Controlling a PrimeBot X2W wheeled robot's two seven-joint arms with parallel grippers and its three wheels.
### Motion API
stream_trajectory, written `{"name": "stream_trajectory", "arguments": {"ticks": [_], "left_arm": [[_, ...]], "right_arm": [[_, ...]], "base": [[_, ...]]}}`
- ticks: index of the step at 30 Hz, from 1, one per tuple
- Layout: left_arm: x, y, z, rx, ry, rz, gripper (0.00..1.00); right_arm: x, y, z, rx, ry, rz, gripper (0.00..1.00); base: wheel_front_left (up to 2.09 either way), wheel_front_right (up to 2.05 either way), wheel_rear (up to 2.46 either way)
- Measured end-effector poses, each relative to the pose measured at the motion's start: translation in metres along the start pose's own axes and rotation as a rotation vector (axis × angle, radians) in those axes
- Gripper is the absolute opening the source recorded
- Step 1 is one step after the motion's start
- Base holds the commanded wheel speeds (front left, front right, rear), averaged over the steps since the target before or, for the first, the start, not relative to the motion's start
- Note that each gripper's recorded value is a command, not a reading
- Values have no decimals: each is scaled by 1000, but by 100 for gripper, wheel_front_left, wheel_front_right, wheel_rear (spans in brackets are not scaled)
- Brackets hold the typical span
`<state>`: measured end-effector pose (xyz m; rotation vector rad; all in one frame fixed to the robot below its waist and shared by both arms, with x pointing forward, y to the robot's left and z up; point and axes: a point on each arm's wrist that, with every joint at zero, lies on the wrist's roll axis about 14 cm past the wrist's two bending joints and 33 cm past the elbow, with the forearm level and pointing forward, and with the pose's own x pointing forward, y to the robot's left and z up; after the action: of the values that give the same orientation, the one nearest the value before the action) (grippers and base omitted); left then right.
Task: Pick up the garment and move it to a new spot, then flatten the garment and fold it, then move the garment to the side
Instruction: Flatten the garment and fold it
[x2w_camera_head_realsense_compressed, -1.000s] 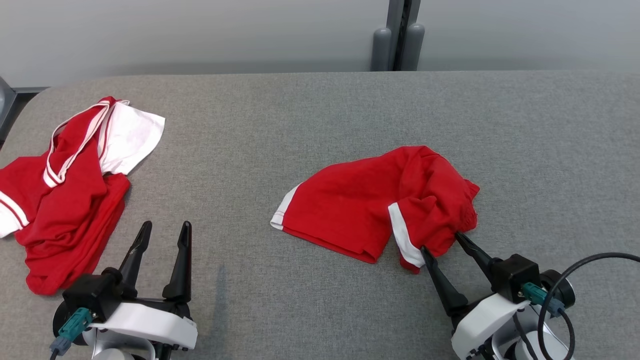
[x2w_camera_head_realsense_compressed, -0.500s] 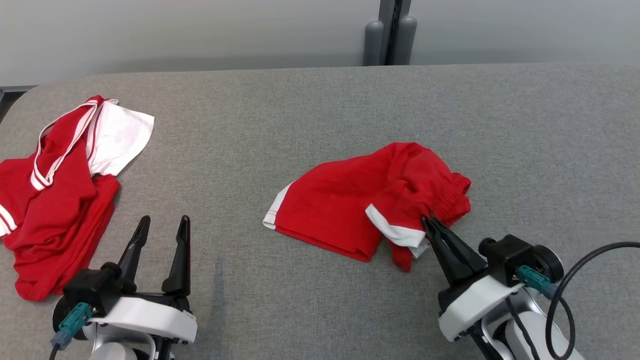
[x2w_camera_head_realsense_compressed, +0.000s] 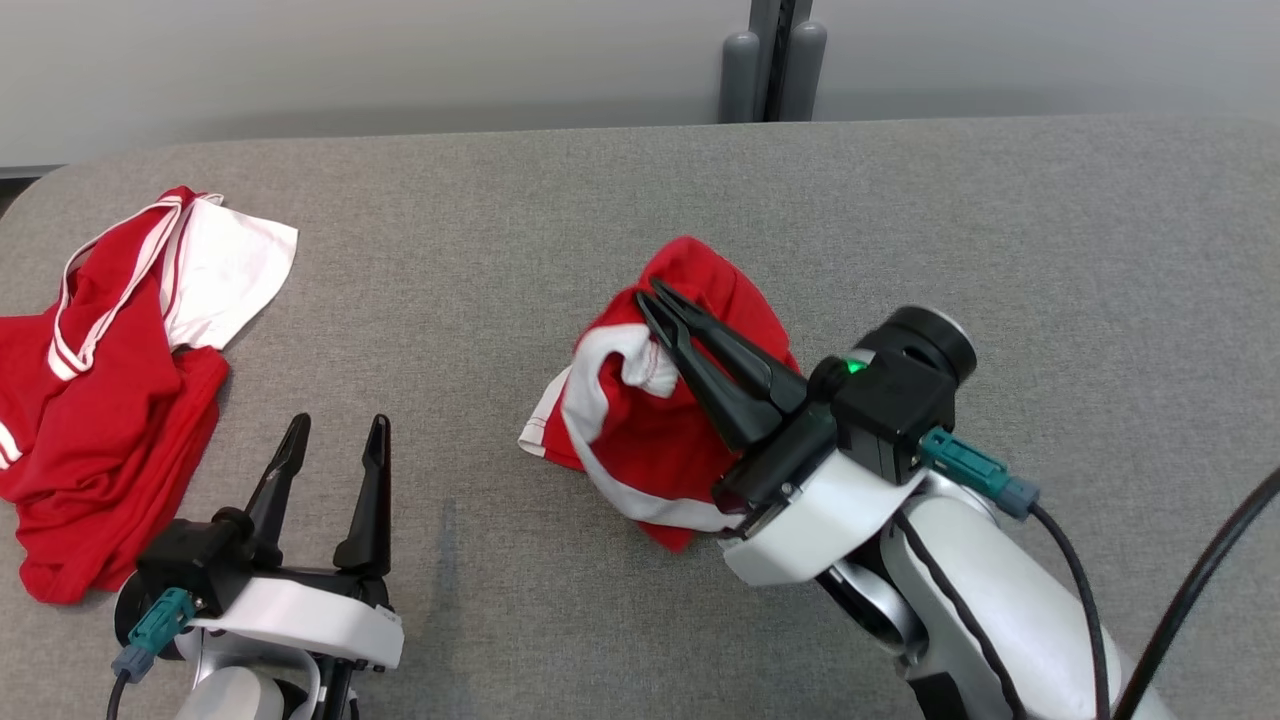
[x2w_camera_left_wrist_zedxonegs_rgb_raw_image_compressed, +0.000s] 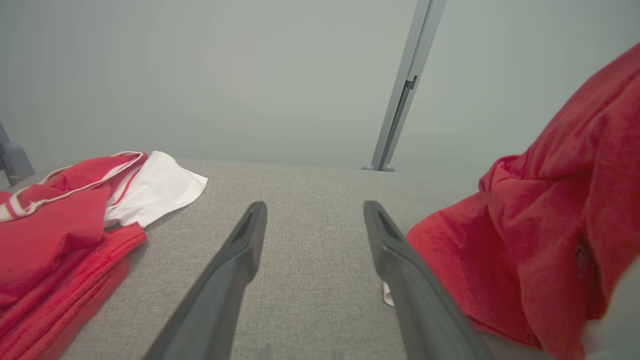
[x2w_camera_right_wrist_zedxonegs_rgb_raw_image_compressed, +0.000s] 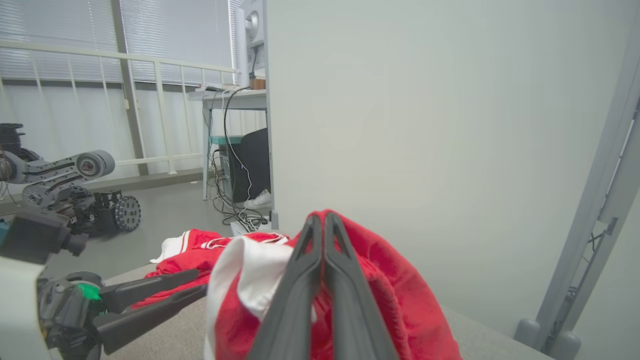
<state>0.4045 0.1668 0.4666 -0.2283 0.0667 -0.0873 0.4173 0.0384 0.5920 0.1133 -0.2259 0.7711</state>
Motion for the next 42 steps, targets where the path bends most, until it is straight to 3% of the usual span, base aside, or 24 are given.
{"name": "stream_trajectory", "arguments": {"ticks": [5, 9, 14, 21, 26, 31, 32, 33, 35, 42], "left_arm": [[1, -1, 4, 6, -10, -3, 100], [2, -1, 3, 7, -9, -2, 100], [6, -3, -2, 4, 2, -10, 100], [14, -12, -12, 11, 31, -46, 100], [24, -20, -17, 16, 45, -79, 100], [31, -24, -20, 24, 52, -101, 100], [31, -24, -22, 24, 57, -102, 100], [31, -25, -23, 24, 60, -104, 100], [31, -25, -23, 25, 61, -106, 100], [27, -25, -16, 27, 43, -99, 100]], "right_arm": [[26, 1, 55, -42, -170, 49, 0], [27, -19, 60, -37, -189, -4, 0], [-2, -52, 0, 4, -21, -138, 0], [-89, -100, -93, 79, 257, -374, 0], [-133, -123, -121, 106, 343, -503, 0], [-145, -133, -130, 130, 350, -562, 0], [-144, -133, -131, 135, 345, -566, 7], [-143, -133, -131, 137, 340, -566, 33], [-141, -133, -129, 138, 331, -565, 100], [-144, -135, -114, 111, 283, -578, 100]], "base": [[0, 0, 0], [0, 0, 0], [0, 0, 0], [0, 0, 0], [0, 0, 0], [0, 0, 0], [0, 0, 0], [0, 0, 0], [0, 0, 0], [0, 0, 0]]}}
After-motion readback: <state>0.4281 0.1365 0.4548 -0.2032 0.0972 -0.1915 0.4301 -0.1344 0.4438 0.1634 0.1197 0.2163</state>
